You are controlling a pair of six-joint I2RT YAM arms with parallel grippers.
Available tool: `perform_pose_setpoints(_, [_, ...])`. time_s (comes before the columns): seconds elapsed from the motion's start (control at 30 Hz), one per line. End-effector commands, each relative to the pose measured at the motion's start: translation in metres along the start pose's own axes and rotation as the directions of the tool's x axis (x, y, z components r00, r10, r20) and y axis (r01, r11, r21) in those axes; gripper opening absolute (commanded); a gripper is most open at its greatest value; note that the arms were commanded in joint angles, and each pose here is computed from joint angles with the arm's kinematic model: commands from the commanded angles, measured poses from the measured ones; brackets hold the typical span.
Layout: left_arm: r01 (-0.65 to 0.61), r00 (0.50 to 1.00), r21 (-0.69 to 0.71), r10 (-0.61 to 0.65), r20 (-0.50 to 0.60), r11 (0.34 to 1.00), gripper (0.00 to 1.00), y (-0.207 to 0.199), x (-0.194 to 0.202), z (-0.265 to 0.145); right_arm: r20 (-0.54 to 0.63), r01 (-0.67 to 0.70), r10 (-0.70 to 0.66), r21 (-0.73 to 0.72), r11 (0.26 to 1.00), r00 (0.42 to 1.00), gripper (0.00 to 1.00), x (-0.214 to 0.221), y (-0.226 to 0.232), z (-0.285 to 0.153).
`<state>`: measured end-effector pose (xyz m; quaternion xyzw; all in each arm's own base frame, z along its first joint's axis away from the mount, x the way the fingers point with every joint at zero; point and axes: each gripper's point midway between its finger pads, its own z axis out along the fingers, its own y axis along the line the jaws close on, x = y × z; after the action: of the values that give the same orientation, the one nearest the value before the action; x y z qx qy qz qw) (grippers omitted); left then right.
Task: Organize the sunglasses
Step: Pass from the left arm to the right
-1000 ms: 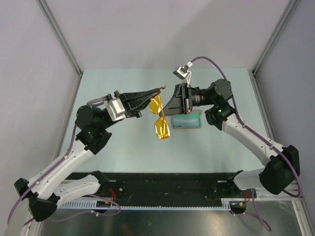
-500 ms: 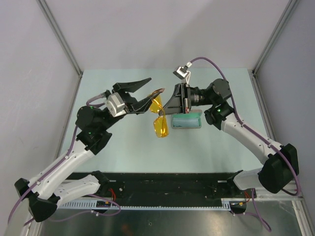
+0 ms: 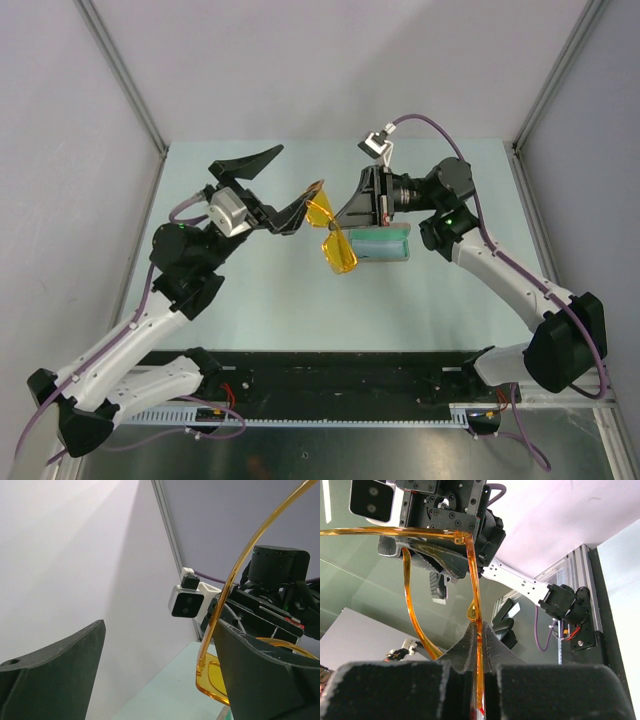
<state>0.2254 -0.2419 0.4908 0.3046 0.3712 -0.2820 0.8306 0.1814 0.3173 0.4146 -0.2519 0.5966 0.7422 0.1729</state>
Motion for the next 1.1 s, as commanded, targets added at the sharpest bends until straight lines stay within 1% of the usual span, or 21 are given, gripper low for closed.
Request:
perform_pose_setpoints(0.0, [-0.031, 0.998, 0.019, 0.032, -0.055, 0.999, 0.94, -0.004, 0.017, -0.005, 0.077, 0.072, -0.070, -0.020, 0.997, 0.995, 0.00, -0.018, 0.018, -0.001])
perform_pose_setpoints(0.13, [-0.044, 0.997, 0.048, 0.047, -0.066, 0.998, 0.98, -0.007, 0.017, -0.005, 0.040, 0.057, -0.057, -0.003, 0.998, 0.998, 0.00, -0.011, 0.008, -0.002])
perform_pose_setpoints(0.17, [-0.044, 0.997, 0.081, 0.048, -0.058, 0.996, 0.99, -0.012, 0.013, -0.004, 0.034, 0.064, -0.064, 0.000, 0.998, 0.997, 0.00, -0.010, 0.007, -0.002])
perform_pose_setpoints(0.4, [-0.031, 0.994, 0.160, 0.047, -0.097, 0.987, 1.00, -0.022, 0.020, -0.003, 0.001, 0.068, -0.068, 0.006, 0.998, 0.998, 0.00, -0.003, 0.003, -0.003])
perform_pose_setpoints(0.57, [-0.045, 0.989, 0.205, 0.072, -0.128, 0.978, 1.00, -0.023, 0.022, -0.008, -0.003, 0.077, -0.077, 0.010, 0.997, 0.997, 0.00, -0.002, 0.005, -0.006])
perform_pose_setpoints(0.7, [-0.024, 0.984, 0.268, 0.070, -0.163, 0.963, 1.00, -0.026, 0.027, -0.013, -0.002, 0.083, -0.083, 0.001, 0.997, 0.997, 0.00, -0.003, 0.010, -0.006])
perform_pose_setpoints(0.87, [-0.020, 0.983, 0.288, 0.071, -0.170, 0.958, 1.00, -0.024, 0.026, -0.015, -0.005, 0.080, -0.080, 0.006, 0.997, 0.997, 0.00, -0.002, 0.009, -0.007])
perform_pose_setpoints(1.07, [-0.032, 0.980, 0.274, 0.083, -0.179, 0.961, 1.00, -0.014, 0.023, -0.021, 0.005, 0.072, -0.072, 0.009, 0.997, 0.997, 0.00, -0.004, 0.007, -0.006])
